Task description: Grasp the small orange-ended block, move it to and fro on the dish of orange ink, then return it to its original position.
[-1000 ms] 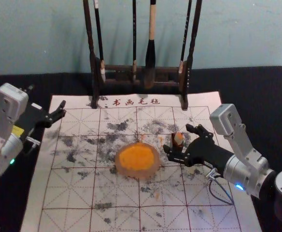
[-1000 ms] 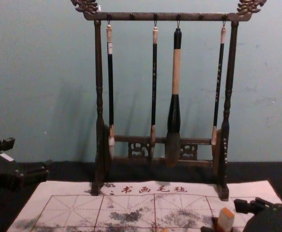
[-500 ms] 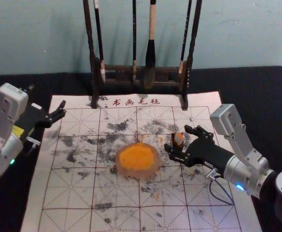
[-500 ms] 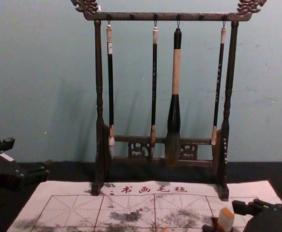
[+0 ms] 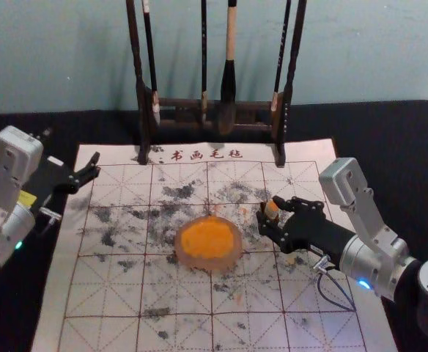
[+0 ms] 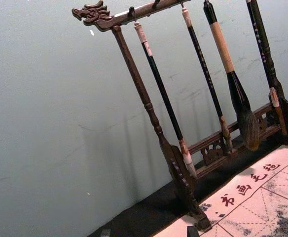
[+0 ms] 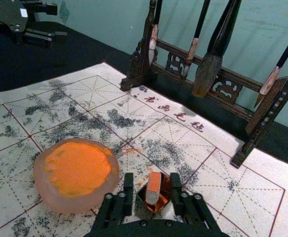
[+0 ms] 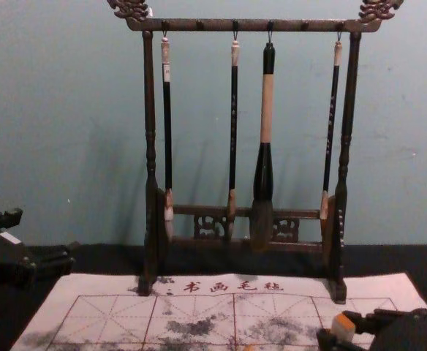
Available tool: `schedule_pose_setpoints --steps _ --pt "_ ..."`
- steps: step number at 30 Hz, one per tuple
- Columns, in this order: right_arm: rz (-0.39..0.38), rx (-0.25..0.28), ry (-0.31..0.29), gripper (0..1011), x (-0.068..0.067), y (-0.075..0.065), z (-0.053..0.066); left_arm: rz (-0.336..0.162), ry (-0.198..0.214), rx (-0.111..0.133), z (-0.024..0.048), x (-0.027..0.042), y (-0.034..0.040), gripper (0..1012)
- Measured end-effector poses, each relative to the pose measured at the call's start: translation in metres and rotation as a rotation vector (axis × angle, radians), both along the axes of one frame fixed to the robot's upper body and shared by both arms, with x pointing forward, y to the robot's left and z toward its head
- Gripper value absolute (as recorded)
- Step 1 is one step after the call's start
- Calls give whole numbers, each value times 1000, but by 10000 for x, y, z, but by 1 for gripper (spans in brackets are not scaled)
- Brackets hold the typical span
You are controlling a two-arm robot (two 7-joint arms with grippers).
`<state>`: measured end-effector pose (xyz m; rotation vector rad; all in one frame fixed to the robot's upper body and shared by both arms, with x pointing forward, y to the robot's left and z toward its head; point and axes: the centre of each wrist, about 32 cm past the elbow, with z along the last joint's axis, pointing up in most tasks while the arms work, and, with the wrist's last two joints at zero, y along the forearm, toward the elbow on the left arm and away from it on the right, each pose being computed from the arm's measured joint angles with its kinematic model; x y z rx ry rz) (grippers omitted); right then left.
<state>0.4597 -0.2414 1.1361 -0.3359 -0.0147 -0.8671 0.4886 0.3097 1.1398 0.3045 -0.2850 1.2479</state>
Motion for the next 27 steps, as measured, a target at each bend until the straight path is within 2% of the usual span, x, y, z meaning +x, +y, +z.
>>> schedule_pose_setpoints --steps 5,6,11,20,27 --pt "0 0 0 321 0 0 0 0 0 0 0 0 0 1001" --pt "0 0 0 256 0 0 0 0 0 0 0 0 0 1001" --pt "0 1 0 119 0 0 0 0 0 0 0 0 0 1001" --pt "0 15 2 109 3 -11 7 0 0 0 0 0 0 1001" --pt "-12 50 -15 108 11 -50 133 0 0 0 0 0 0 1001"
